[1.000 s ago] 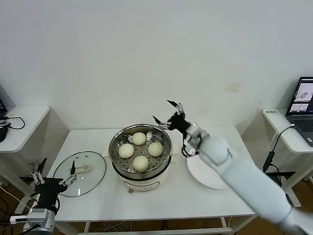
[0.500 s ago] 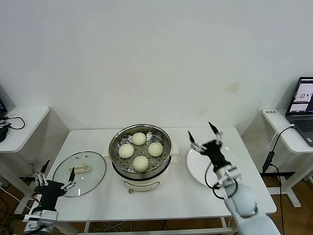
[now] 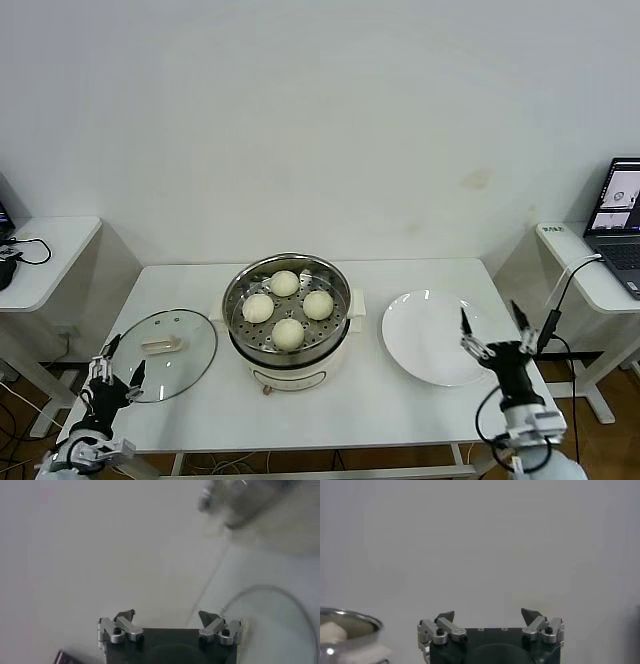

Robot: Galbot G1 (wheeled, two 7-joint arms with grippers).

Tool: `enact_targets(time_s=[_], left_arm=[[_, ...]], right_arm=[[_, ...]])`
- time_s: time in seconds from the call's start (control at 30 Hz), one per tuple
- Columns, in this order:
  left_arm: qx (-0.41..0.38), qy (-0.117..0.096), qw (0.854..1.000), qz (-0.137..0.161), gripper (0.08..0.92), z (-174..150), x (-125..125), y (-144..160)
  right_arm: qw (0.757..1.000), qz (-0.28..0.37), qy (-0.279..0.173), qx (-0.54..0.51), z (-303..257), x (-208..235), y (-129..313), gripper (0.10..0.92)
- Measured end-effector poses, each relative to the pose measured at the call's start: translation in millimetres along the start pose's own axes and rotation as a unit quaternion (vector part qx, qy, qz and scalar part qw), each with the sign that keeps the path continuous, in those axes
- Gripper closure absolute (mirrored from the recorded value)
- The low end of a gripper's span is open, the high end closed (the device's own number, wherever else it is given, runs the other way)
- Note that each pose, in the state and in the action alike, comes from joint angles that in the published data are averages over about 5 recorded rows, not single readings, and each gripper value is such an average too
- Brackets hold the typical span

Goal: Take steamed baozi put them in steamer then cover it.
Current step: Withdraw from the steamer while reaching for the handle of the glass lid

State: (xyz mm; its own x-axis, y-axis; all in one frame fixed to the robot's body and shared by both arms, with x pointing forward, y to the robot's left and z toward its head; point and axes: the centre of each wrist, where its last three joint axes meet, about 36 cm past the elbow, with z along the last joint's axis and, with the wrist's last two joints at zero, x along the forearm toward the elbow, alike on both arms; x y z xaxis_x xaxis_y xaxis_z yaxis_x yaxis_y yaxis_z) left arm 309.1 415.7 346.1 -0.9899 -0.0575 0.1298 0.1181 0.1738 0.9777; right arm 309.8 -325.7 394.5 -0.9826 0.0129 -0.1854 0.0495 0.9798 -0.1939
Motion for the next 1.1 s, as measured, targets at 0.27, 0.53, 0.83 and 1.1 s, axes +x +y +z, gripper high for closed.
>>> enact_targets(time_s=[0.27,0.53,0.83,1.1], left_arm=[[-0.083,-0.011,0.996,0.015,0.177,22,-31,-17],[-0.12,-0.017,0.993,0.017,0.177,32,-61,-16],[-0.134,-0.019,0.99,0.025,0.177,34,-79,-24],[-0.138,-0.02,0.99,0.03,0.177,33,-93,-29]], right_arm=[[0.999,0.024,0.019,0.009,1,24,-6,0.2],[0.999,0.039,0.031,0.017,3,41,-9,0.2],[0.998,0.05,0.038,0.023,1,53,-14,0.2],[0.997,0.053,0.044,0.024,3,60,-12,0.2]])
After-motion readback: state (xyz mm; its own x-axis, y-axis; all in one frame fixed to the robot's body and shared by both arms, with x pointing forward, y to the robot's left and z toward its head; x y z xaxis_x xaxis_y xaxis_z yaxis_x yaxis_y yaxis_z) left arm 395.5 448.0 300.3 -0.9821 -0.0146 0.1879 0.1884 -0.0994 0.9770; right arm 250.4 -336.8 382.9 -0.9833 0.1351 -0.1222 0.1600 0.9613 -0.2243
